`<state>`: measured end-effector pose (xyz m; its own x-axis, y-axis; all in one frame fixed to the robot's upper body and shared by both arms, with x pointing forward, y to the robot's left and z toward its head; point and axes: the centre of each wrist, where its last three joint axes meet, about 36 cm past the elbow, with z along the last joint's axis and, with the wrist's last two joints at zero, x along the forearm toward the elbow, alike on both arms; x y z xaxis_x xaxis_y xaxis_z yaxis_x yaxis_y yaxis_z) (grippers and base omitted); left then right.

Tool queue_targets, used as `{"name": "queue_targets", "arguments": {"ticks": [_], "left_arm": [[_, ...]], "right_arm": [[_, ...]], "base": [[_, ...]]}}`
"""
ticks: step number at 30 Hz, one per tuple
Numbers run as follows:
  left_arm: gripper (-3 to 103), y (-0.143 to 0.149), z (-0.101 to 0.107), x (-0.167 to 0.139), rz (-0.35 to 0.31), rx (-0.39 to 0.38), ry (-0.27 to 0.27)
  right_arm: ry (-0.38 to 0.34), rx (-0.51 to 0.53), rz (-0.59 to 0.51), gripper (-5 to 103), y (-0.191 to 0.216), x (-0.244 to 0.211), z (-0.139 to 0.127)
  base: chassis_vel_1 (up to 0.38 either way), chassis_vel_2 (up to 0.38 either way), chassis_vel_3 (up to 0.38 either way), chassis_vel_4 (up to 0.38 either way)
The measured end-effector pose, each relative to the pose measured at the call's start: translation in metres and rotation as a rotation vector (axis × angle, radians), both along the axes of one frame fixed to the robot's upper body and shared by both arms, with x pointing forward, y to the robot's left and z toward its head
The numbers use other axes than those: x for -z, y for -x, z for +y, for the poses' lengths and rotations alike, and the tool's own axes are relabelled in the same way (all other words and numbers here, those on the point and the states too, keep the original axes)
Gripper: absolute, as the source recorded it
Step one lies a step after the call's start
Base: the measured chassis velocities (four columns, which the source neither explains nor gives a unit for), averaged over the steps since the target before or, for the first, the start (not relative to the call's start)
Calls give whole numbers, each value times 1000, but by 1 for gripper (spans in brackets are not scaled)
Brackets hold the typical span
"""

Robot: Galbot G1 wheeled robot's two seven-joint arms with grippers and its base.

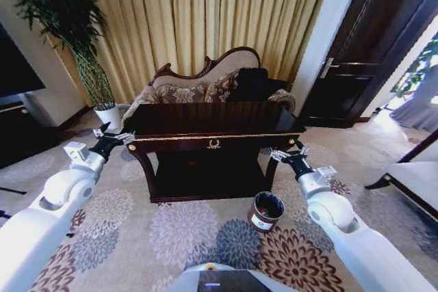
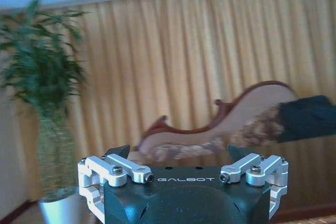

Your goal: Move to the front of the table and place the trash on the table into the trash bin.

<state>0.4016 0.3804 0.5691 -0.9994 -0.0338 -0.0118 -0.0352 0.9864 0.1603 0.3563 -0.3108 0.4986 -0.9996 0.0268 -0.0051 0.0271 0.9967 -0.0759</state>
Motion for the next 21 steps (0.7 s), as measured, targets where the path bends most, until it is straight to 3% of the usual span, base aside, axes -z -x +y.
{"name": "queue_targets", "arguments": {"ticks": [4, 9, 13, 15, 18, 21], "left_arm": [[100, 4, 6, -4, -10, -37, 7], [100, 16, 35, -4, -42, -104, -7], [100, 27, 47, 3, -47, -136, -27], [100, 29, 47, 9, -48, -138, -42], [100, 35, 41, 38, -53, -114, -115], [100, 38, 33, 51, -48, -105, -117]], "right_arm": [[4, 39, 0, 100, 3, 1, 0], [42, 119, -27, 100, 12, 4, -16], [45, 166, -52, 100, 18, 1, -29], [45, 176, -56, 100, 19, 1, -30], [87, 175, -66, 100, 28, 15, -30], [119, 166, -69, 100, 34, 28, -28]], "base": [[0, 0, 0, 0], [0, 0, 0, 0], [0, 0, 0, 0], [0, 0, 0, 0], [0, 0, 0, 0], [0, 0, 0, 0]]}}
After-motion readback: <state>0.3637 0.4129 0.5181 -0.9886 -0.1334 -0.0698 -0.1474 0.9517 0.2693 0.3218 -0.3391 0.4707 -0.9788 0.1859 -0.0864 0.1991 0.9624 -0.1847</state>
